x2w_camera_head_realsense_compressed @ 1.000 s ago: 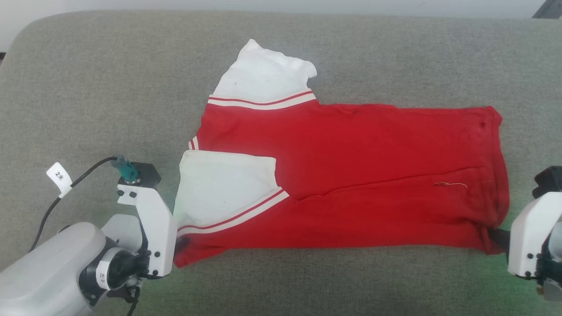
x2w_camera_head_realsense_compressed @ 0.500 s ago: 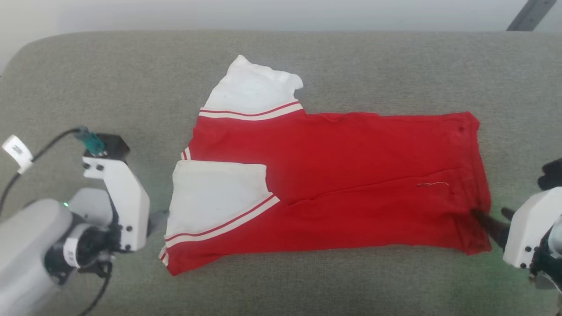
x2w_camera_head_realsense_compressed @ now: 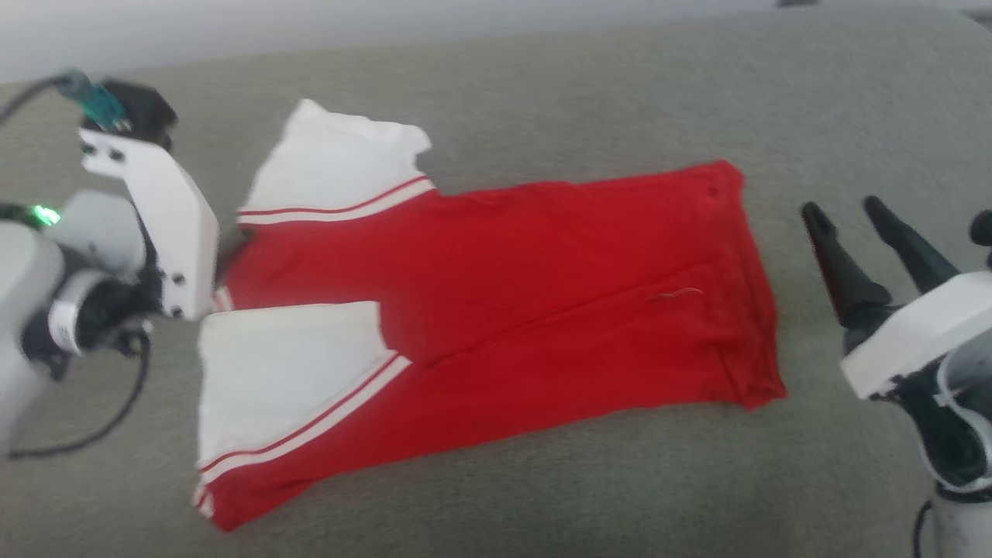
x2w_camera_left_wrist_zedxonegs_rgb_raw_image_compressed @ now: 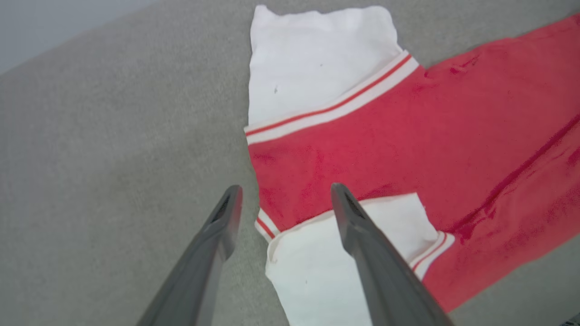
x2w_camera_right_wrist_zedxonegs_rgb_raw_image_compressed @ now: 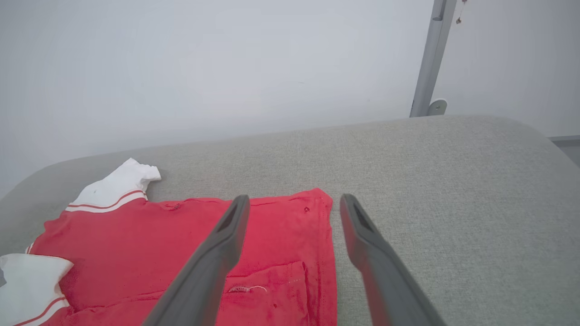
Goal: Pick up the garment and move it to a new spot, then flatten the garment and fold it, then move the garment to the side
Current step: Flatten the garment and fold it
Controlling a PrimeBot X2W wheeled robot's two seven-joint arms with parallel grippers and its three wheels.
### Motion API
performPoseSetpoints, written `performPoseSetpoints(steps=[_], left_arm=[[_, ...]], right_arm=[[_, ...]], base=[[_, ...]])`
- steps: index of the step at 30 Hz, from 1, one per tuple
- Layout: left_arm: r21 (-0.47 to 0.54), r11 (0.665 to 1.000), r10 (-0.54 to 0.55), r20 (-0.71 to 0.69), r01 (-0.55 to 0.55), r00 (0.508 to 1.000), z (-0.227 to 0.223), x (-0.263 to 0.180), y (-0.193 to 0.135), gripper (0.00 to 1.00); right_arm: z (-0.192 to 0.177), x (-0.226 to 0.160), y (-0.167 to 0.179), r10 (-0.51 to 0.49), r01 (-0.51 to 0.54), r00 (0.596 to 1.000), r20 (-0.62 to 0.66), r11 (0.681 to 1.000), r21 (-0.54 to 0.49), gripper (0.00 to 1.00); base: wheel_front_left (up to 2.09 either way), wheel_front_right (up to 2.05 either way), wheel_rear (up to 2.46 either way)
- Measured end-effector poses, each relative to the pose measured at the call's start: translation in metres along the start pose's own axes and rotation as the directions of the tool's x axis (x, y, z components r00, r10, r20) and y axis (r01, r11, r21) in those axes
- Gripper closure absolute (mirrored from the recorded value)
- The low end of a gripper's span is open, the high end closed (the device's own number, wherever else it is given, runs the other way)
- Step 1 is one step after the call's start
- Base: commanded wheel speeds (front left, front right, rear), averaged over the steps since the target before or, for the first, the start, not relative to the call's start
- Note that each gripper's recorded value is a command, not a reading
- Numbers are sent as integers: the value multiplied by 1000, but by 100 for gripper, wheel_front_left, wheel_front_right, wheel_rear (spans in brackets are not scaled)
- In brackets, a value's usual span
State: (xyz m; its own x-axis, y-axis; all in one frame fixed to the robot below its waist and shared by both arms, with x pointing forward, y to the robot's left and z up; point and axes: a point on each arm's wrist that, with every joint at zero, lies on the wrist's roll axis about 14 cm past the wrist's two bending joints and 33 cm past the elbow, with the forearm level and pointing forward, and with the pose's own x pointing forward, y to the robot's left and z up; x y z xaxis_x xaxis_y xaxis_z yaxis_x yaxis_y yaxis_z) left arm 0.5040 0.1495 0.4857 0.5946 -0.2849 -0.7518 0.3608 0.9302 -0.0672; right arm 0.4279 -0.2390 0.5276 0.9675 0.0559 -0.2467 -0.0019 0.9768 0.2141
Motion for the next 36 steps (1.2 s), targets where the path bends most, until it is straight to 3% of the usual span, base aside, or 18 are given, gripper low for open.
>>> performPoseSetpoints(steps=[8,13,27,28,29,36], left_arm=[[74,997,-26,30,24,999,51,54,-4,0],[42,999,-22,20,21,1000,69,91,4,0],[-19,1000,15,-204,-19,979,41,184,18,3],[-26,1000,9,-215,-15,977,41,187,16,95],[-37,999,4,-232,-13,973,39,189,16,100],[-37,999,-37,-237,29,971,39,195,4,100]], right_arm=[[2,-3,-9,-19,20,996,92,1000,-2,0],[-6,2,-19,-47,47,995,90,999,4,0],[-54,29,-32,-44,43,997,-70,999,-7,0],[-56,32,-31,-38,37,996,-83,999,-9,0],[-59,35,-32,-36,35,994,-99,999,-13,0],[-65,70,-30,7,-14,985,-170,999,-40,0]], base=[[0,0,0],[0,0,0],[0,0,0],[0,0,0],[0,0,0],[0,0,0]])
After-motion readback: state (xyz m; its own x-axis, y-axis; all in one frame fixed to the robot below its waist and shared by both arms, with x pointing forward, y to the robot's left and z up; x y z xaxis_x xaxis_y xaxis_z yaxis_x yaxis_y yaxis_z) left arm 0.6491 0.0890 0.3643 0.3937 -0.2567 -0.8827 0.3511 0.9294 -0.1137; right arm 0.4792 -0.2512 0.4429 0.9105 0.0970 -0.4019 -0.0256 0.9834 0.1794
